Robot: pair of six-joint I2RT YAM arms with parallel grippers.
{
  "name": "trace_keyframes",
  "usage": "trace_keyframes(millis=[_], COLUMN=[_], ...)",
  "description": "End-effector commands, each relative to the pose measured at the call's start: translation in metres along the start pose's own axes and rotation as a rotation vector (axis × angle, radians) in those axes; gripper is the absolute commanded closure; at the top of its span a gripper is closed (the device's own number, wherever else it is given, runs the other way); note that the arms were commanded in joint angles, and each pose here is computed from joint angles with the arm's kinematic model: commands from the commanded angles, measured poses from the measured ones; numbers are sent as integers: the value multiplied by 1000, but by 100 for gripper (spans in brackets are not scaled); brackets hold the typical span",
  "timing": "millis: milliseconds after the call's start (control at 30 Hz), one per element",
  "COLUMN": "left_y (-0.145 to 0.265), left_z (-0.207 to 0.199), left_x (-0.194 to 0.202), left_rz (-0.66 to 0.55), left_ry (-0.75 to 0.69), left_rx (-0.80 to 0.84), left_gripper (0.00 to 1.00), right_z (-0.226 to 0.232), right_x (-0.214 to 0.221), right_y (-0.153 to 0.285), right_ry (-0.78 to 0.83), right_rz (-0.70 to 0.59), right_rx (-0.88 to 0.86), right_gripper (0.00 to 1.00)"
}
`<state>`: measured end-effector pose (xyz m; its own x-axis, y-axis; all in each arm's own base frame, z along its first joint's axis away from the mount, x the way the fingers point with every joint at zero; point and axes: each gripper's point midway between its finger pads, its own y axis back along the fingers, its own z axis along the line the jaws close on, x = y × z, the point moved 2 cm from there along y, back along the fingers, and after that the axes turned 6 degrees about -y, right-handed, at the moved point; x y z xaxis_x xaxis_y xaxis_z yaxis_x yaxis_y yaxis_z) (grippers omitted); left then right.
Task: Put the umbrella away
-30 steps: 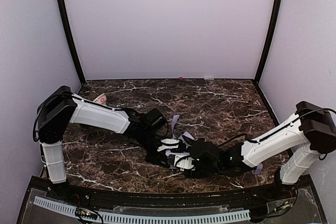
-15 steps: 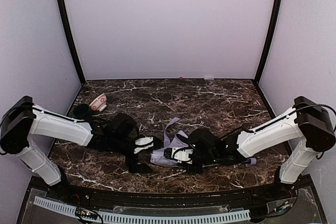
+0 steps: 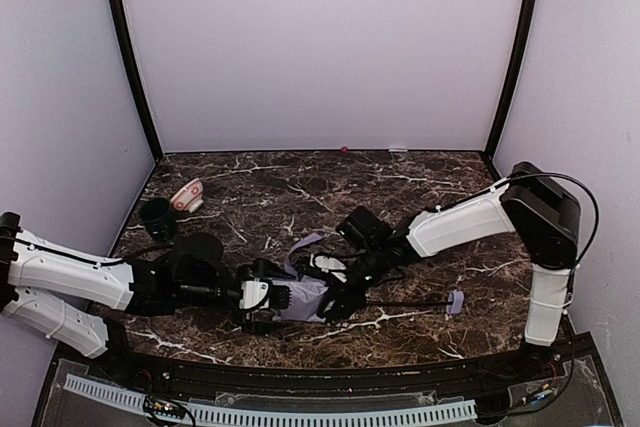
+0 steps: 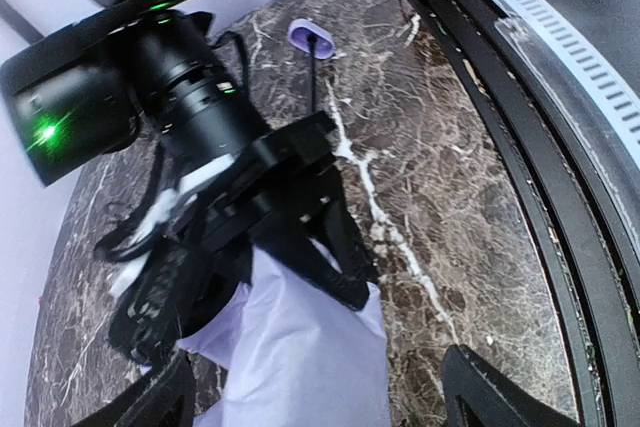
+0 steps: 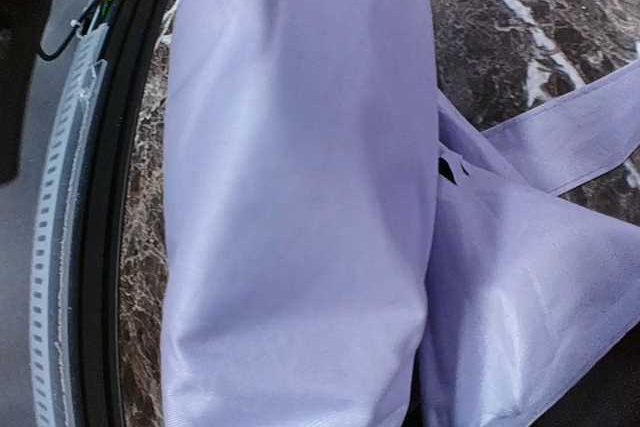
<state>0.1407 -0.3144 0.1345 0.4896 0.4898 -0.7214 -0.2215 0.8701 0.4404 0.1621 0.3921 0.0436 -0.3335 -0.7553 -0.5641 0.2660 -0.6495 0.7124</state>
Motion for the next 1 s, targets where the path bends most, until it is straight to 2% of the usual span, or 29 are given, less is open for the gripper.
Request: trace_keyframes(millis=[0,133,267,533,633,767,900,967], left_y=[-10,-21,-30,-40,-45,-48,-50,-51], left_z=[-15,-23,-34,-62,-73,-80,-84,-87], left_x=[14,39,61,87,94,103,107,107], left_rz=[96,231,365,522,551,604,627,630], left_ry=[-94,-79,-3,113,142,156,163,172], left_rx=[80,128,208,375,441,488,521,540], left_gripper=[11,10,11,18,19,28,36,43], right_z=[13,13,6,-16,-16,-23,-29,-30], right_x=[72,66,63,43,40,31,21,16], right_y=[-20,-25,-23,0,10,32,62,77], right_ry=[-282,-313,-332,-411,-419,-418,-398,-361], right_rz=[269,297,293,165,131,47,-49,-91], right_rx=[-149,-190,-167,-111,-97,-40,33,96], right_gripper=[89,87,84,78,72,52,47,45])
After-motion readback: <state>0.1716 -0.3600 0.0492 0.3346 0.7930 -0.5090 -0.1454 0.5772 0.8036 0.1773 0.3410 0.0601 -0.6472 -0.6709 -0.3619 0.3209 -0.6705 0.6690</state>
